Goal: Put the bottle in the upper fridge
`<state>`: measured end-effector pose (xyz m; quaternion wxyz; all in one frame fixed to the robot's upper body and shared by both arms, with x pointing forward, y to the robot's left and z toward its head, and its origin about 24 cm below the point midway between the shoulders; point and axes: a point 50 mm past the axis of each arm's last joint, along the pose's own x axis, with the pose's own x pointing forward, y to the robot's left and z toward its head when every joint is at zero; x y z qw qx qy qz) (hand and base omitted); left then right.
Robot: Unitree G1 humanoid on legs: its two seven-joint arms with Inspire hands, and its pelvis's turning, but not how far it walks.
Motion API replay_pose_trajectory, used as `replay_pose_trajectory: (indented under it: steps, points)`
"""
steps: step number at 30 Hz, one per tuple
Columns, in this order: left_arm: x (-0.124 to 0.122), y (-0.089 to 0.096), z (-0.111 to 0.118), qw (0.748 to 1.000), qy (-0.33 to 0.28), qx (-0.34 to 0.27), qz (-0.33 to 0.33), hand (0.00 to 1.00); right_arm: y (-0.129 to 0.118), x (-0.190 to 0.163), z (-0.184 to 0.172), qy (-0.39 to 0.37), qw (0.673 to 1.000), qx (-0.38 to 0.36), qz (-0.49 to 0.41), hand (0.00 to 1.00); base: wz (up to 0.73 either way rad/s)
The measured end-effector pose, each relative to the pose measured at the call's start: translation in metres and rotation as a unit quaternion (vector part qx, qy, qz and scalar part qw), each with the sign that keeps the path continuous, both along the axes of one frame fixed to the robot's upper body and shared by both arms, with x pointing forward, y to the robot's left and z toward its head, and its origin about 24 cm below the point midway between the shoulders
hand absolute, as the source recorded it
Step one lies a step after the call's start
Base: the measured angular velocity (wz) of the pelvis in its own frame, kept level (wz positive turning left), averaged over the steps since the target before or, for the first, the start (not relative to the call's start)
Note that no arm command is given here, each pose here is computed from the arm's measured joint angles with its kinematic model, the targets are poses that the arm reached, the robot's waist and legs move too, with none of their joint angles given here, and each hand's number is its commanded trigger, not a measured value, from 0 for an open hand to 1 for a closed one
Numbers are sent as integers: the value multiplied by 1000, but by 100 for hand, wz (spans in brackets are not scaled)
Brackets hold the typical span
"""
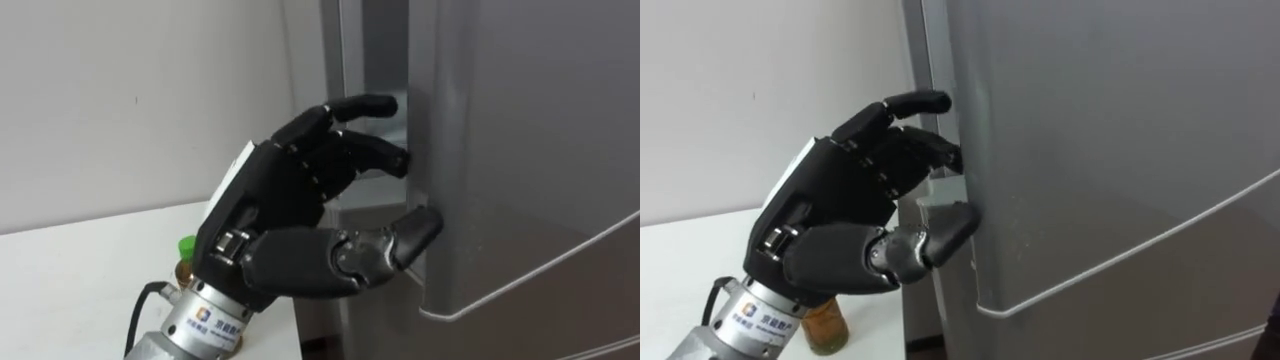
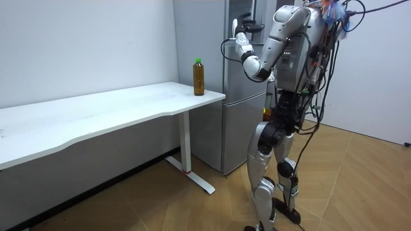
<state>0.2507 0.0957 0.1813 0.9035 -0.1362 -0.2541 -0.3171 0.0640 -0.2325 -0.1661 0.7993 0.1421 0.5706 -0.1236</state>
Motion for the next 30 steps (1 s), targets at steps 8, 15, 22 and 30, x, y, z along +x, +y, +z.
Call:
replay_pose_trajectory:
  steps: [8,15,22,30]
  points:
    - [-4,-9,-1,999,-8,12,-37,0,-1,1,0,-1,1000,0,8,0,0]
    - [-8,-19,-1,996,-22,29,-79,0,0,1,0,-2,1000,4,0,0,-1]
    - [-13,-32,1,989,-41,48,-135,0,-3,0,1,-3,1000,3,-4,0,-10]
    - [-14,-39,-2,982,-41,72,-167,0,-3,3,1,-7,1000,5,-12,0,-8]
